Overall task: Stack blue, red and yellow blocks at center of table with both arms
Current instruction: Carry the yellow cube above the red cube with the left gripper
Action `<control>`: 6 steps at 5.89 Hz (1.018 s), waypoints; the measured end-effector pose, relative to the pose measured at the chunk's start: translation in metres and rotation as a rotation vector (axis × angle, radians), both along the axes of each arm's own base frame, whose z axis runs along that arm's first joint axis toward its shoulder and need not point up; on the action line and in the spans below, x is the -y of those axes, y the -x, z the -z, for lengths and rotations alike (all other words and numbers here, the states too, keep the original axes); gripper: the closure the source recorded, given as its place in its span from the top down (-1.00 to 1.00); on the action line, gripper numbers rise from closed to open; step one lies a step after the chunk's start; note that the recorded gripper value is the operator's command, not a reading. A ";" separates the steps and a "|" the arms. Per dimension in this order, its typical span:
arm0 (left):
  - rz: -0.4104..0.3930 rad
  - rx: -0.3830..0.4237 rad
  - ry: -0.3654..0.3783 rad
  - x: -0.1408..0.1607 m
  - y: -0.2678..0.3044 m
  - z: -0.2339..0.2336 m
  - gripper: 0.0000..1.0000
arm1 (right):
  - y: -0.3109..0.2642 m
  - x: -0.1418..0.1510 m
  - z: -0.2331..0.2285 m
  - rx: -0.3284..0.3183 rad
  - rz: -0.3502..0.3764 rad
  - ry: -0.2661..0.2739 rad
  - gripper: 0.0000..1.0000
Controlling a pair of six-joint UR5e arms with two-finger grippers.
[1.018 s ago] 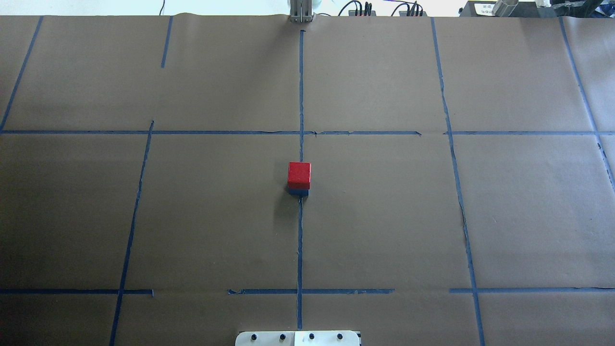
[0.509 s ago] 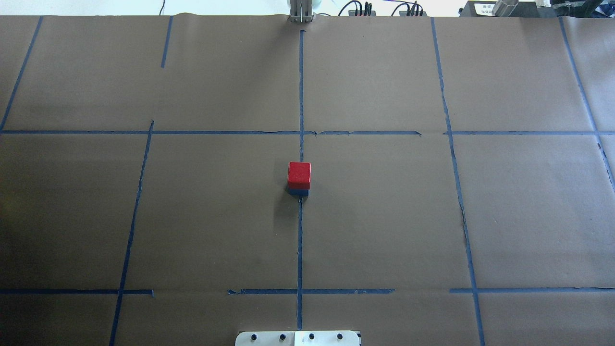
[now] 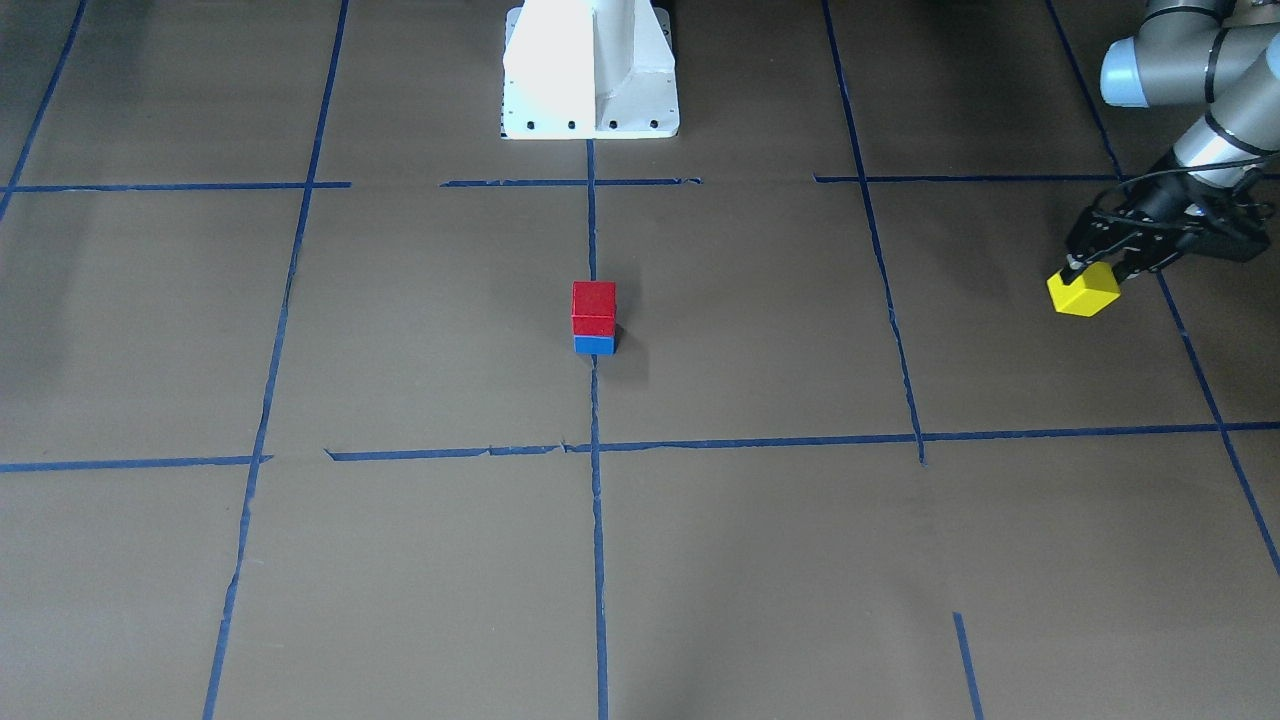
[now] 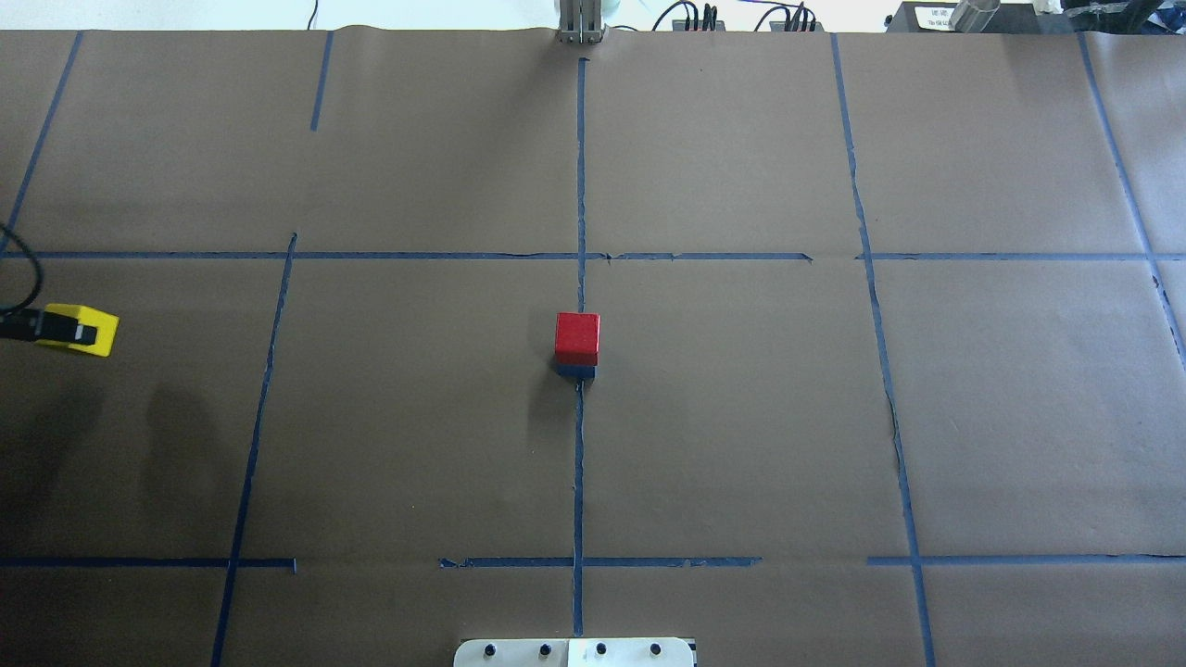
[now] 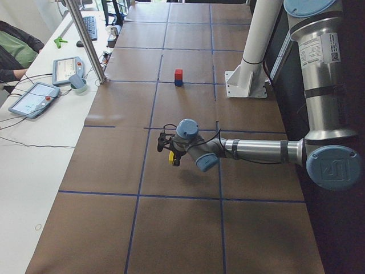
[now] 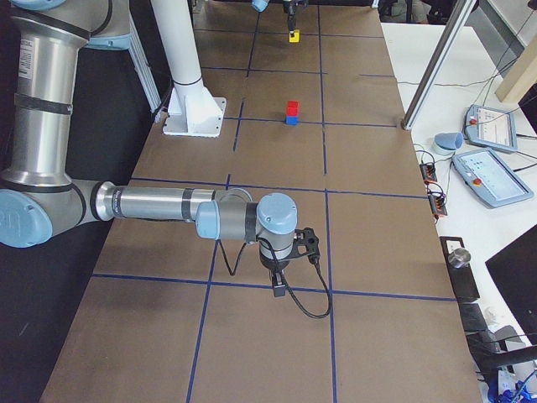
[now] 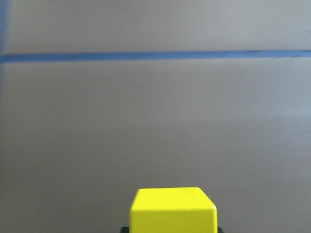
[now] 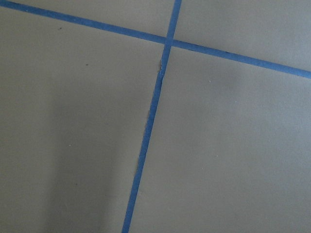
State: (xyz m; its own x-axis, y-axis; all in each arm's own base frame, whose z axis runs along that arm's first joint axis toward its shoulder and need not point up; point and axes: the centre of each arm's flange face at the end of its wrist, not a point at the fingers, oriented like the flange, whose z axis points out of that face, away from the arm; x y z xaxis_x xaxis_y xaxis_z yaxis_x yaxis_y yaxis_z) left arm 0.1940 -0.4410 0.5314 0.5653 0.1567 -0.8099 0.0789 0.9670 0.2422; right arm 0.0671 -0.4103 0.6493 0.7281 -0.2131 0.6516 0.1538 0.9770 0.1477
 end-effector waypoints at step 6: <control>-0.084 0.159 -0.044 0.029 -0.254 0.372 -0.93 | 0.000 0.000 0.001 0.002 -0.002 0.001 1.00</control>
